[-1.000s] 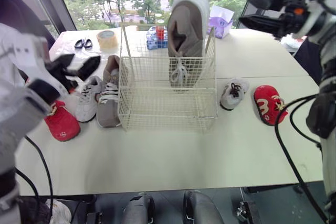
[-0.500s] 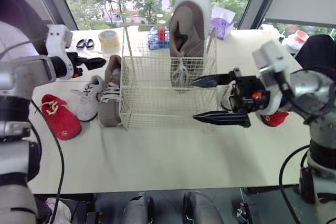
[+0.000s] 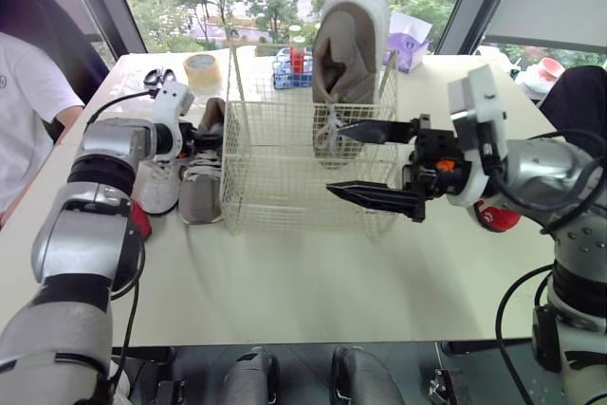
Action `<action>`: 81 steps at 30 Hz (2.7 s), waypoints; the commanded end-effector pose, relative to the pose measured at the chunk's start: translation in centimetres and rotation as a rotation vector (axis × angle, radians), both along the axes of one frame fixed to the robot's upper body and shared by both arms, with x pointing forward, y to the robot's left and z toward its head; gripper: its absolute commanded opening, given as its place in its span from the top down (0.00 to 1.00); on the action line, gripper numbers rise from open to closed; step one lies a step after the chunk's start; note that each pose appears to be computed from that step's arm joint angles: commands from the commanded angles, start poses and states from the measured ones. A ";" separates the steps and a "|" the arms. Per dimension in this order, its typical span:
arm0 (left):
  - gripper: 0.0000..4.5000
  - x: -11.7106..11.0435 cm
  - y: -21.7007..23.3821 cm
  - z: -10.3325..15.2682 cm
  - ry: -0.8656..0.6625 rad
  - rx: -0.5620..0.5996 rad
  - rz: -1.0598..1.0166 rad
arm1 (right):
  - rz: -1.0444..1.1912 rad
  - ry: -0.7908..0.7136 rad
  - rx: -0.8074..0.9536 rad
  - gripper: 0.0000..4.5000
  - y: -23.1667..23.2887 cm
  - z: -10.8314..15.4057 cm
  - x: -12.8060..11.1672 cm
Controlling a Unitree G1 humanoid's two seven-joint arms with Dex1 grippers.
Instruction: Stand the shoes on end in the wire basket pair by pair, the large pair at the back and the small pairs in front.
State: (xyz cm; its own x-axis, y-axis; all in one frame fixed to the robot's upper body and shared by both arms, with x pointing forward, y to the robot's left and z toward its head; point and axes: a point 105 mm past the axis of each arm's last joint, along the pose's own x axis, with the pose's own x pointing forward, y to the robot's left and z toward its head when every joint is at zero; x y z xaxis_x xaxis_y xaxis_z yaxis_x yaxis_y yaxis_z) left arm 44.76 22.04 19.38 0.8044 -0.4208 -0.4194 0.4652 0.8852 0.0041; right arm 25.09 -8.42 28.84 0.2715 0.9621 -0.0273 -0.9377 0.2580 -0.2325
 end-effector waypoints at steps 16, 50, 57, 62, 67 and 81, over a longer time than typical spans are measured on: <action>0.96 -4.1 4.0 23.1 -0.791 -0.210 0.159 | 0.003 -0.010 0.016 0.00 -0.6 0.5 0.1; 0.96 -8.1 -12.9 18.4 -1.379 -0.114 -0.008 | -0.095 -0.014 0.107 0.00 -2.4 3.6 0.3; 0.96 -9.1 -13.0 14.0 -1.172 -0.094 -0.086 | -0.075 0.014 0.113 0.00 -2.3 3.0 0.9; 0.31 -10.4 -13.0 13.3 -1.087 -0.138 -0.114 | -0.057 0.048 0.113 0.00 -2.2 2.4 1.2; 0.21 -12.2 -10.6 12.7 -0.962 -0.180 -0.119 | -0.125 0.062 0.147 0.00 -3.4 2.1 2.3; 0.01 -17.3 -7.5 4.5 -0.465 -0.472 -0.142 | -0.950 0.006 0.480 0.00 -16.7 -2.7 7.0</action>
